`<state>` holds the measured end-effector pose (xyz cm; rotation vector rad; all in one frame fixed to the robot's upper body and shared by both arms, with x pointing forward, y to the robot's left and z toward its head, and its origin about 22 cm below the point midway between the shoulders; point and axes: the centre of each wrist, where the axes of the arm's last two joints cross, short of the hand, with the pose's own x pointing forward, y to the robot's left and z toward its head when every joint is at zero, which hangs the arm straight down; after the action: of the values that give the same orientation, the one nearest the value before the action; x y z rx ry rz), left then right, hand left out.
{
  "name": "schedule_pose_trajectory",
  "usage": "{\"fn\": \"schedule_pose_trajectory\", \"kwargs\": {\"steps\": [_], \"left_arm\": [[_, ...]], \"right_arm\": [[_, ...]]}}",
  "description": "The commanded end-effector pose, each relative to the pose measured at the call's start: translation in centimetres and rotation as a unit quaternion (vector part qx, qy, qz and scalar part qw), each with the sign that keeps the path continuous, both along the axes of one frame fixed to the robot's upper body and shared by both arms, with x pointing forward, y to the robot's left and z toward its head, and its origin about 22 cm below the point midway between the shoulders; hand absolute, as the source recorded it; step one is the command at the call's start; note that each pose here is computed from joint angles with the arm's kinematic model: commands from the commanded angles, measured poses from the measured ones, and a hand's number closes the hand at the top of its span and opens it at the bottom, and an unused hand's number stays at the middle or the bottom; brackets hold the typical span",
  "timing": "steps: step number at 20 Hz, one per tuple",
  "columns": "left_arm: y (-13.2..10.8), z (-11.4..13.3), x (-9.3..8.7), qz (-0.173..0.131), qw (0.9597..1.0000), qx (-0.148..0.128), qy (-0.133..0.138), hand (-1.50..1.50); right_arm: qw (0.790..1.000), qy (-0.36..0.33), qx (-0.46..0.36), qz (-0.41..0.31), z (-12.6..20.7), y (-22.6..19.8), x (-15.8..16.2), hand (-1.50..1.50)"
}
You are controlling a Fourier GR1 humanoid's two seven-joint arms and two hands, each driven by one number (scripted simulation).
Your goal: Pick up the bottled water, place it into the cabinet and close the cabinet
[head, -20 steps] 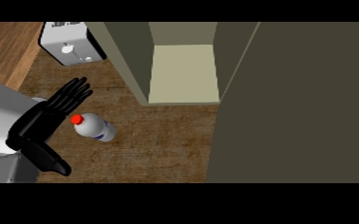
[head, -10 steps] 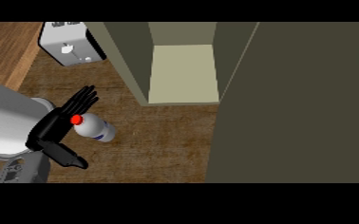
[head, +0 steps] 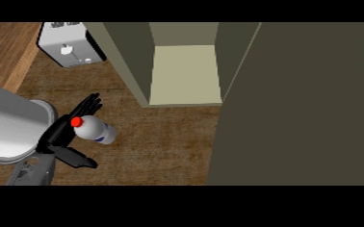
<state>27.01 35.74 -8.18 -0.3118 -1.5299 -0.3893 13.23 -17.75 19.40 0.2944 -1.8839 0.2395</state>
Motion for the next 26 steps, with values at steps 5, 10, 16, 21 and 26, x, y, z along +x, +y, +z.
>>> {"fn": "schedule_pose_trajectory", "kwargs": {"steps": [5,10,16,21,26], "left_arm": [[-0.8,-1.6,0.8,-0.036,0.9974,-0.061,-0.009,-1.50],[-2.2,-3.2,0.7,-0.029,0.9952,-0.093,-0.006,-1.50],[-1.8,-3.3,0.6,-0.036,0.9937,-0.106,0.003,-1.50],[-2.6,-3.3,1.4,-0.050,0.9909,-0.124,0.013,-1.50],[-5.6,-4.6,1.2,-0.094,0.9820,-0.153,0.059,1.50]], "right_arm": [[0.999,-0.041,0.001,-0.003,2.4,-1.7,-3.1,-1.50],[0.999,-0.039,0.011,0.000,0.8,-0.8,-2.0,-1.50],[0.999,-0.038,0.016,-0.025,1.8,-1.1,-3.0,-1.50],[0.999,-0.029,0.007,-0.026,1.7,-2.3,-2.8,-1.50],[0.998,-0.035,0.019,-0.040,0.7,-1.4,-2.4,-1.50]]}}
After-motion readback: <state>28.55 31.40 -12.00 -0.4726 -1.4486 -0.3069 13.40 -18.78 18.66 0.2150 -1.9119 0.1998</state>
